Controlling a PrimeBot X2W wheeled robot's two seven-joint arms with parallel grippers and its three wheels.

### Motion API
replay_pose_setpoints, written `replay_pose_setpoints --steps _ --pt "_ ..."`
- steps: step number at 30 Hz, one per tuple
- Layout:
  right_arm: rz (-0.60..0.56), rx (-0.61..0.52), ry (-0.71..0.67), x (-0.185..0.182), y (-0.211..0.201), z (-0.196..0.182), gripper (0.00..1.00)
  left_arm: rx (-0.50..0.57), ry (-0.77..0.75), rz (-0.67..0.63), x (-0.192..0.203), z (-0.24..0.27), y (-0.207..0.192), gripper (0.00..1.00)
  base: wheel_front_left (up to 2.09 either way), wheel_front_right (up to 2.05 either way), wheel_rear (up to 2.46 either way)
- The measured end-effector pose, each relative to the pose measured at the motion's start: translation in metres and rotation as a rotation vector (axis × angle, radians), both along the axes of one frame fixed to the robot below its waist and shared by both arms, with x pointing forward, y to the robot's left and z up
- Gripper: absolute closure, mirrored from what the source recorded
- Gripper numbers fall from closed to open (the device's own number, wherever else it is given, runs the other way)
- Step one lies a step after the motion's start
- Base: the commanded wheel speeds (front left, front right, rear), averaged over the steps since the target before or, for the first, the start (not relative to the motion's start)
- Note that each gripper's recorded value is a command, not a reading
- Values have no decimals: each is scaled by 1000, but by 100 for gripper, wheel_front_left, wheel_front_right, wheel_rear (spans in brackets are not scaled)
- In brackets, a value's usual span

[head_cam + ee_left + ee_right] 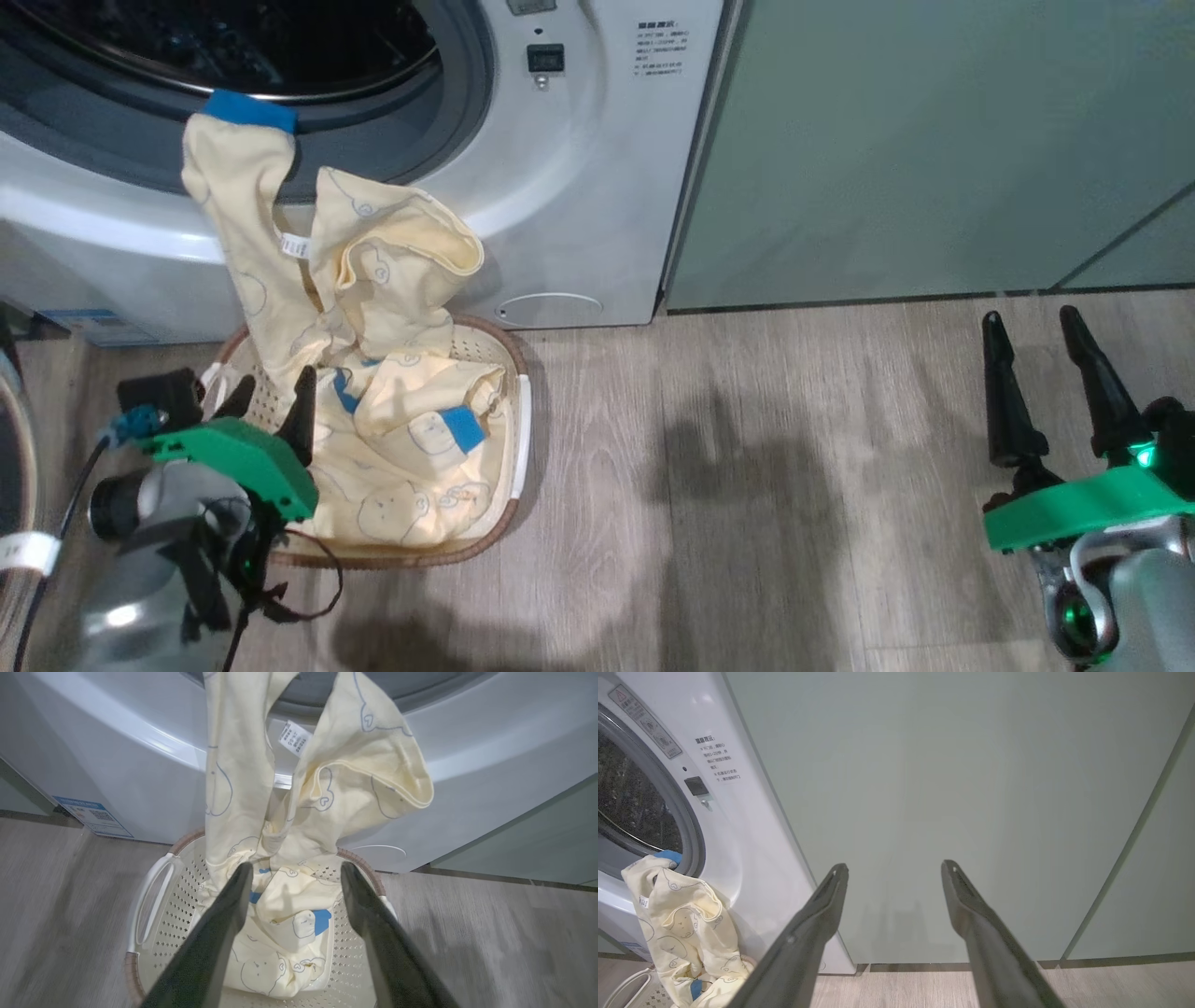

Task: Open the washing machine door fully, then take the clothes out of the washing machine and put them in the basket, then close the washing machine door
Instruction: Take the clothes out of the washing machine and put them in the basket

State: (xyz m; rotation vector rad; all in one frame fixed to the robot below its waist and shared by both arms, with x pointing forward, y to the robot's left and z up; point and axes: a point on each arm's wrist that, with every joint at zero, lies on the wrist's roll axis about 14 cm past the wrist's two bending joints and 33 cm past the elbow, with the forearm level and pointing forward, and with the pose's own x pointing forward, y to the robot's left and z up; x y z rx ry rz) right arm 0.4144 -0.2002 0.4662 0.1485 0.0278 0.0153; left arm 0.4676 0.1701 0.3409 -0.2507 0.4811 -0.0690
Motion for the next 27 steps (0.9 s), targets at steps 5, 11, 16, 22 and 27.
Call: replay_pose_setpoints --steps 5,11,16,22,27 --pt "-3 3 -1 -5 0 1 0 3 -89 22 -2 20 6 0 0 0 0" --pt "-9 4 -11 -8 -2 5 0 0 -143 47 -20 31 8 0 0 0 0" --pt "-15 12 -1 -13 -1 2 0 14 -160 66 -34 34 13 0 0 0 0" --pt "-9 22 -4 -11 3 3 0 34 -176 79 -33 38 18 0 0 0 0" --pt "-10 22 5 -11 3 -1 0 51 -148 54 -28 30 15 0 0 0 0"
